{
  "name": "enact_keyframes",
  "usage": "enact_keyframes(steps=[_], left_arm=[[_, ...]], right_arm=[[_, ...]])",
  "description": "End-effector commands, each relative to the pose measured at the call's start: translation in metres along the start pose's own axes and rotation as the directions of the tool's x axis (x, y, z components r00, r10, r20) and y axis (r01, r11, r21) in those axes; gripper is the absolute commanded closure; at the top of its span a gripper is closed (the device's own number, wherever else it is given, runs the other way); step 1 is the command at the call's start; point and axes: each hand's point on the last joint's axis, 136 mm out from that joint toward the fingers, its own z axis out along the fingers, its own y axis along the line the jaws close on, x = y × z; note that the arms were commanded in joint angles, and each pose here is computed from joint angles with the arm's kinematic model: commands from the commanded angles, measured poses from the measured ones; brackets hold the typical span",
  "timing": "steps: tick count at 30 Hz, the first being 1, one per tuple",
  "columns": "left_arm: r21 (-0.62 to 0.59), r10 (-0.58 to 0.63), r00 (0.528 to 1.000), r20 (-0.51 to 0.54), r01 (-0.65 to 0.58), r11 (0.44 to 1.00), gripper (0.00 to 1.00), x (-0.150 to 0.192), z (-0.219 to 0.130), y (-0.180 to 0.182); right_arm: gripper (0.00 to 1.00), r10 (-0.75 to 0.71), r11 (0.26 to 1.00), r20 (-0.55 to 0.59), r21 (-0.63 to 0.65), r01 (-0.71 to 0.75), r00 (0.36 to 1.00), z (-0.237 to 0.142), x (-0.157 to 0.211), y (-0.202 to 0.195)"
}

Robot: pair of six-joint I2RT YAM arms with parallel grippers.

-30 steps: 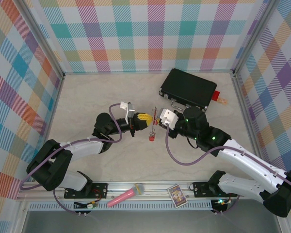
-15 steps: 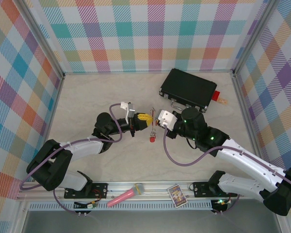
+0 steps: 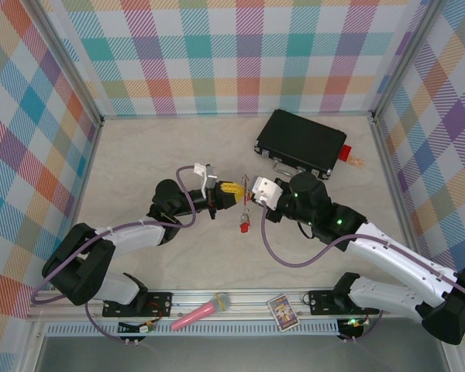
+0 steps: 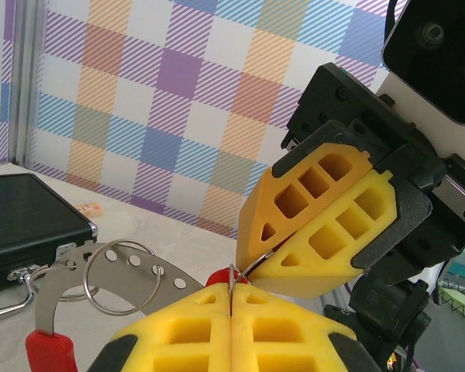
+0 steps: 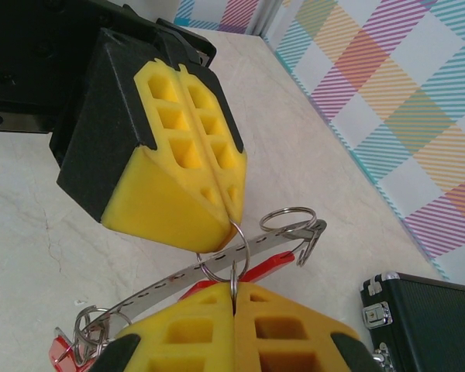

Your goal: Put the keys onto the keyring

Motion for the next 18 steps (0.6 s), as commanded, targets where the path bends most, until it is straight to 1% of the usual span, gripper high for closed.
enact_keyframes(steps=[1, 3, 8, 12, 18], left_arm=[[0.009, 0.058, 0.998, 0.036, -0.059, 0.998, 1.0, -0.015, 0.0, -0.008], [0.001, 0.058, 0.998, 0.038, -0.058, 0.998, 1.0, -0.015, -0.001, -0.007], [-0.001, 0.067, 0.997, 0.048, -0.067, 0.998, 1.0, -0.017, -0.002, -0.009], [-0.002, 0.061, 0.997, 0.05, -0.061, 0.998, 1.0, -0.018, -0.002, -0.008], [0.009, 0.039, 0.997, 0.074, -0.039, 0.999, 1.0, -0.021, -0.001, -0.008]], right_arm=[[1.0, -0.013, 0.999, 0.028, -0.034, 0.014, 1.0, -0.003, -0.006, 0.007], [1.0, -0.014, 1.0, 0.016, -0.023, 0.015, 1.0, -0.002, -0.002, 0.006], [1.0, 0.009, 0.999, -0.007, 0.054, -0.008, 1.0, -0.005, 0.001, -0.007], [1.0, -0.009, 1.0, 0.017, 0.016, 0.009, 1.0, -0.009, -0.001, 0.001], [1.0, -0.013, 0.999, 0.001, -0.034, 0.013, 1.0, -0.003, 0.003, 0.011]])
